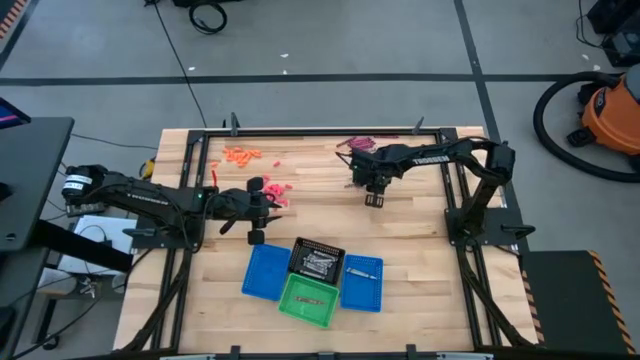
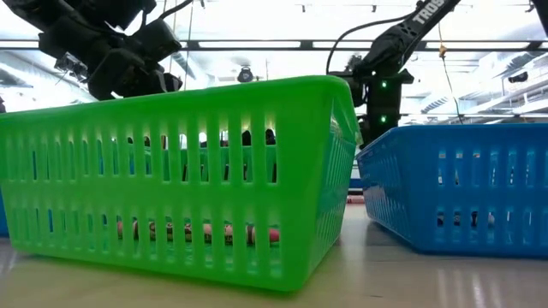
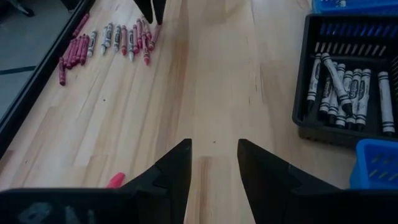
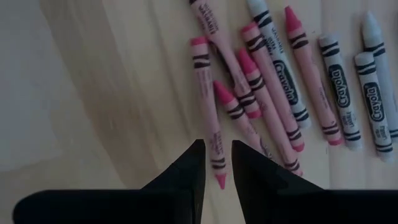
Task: Sort crayons
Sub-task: Put the pink crayon into the green bin
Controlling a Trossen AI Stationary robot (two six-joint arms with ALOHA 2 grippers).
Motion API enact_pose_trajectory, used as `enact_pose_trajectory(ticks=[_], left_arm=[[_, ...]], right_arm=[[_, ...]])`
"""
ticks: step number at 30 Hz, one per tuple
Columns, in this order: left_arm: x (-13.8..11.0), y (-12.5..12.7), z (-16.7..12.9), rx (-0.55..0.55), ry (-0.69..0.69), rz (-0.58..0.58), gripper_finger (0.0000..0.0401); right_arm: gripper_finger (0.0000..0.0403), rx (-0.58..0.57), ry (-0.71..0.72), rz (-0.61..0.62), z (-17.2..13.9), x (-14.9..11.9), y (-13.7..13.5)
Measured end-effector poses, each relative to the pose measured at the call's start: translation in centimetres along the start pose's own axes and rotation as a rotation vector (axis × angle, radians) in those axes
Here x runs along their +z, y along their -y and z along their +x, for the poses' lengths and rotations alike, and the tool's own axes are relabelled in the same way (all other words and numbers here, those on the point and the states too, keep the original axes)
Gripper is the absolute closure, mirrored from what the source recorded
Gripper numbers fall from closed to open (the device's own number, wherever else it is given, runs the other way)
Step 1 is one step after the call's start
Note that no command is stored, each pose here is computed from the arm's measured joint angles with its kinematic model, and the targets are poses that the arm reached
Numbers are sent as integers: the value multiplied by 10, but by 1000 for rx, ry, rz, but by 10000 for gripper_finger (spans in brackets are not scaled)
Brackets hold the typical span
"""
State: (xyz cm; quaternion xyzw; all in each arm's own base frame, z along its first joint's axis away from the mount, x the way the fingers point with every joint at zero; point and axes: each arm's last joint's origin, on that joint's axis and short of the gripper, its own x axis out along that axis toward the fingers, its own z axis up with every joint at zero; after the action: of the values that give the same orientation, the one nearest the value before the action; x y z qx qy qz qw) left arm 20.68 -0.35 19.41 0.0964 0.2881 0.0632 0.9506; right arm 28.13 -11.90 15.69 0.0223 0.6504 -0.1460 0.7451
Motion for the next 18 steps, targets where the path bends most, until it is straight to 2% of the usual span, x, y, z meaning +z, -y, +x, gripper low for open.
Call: enact_pose_trajectory(ticks=[10, 18], left_arm=[[-1, 0, 0, -2, -12, 3, 260], [-2, 0, 0, -2, -20, 5, 260]], right_arm=[[317, 32, 45, -13, 3, 2, 1], [330, 32, 44, 35, 18, -12, -3]])
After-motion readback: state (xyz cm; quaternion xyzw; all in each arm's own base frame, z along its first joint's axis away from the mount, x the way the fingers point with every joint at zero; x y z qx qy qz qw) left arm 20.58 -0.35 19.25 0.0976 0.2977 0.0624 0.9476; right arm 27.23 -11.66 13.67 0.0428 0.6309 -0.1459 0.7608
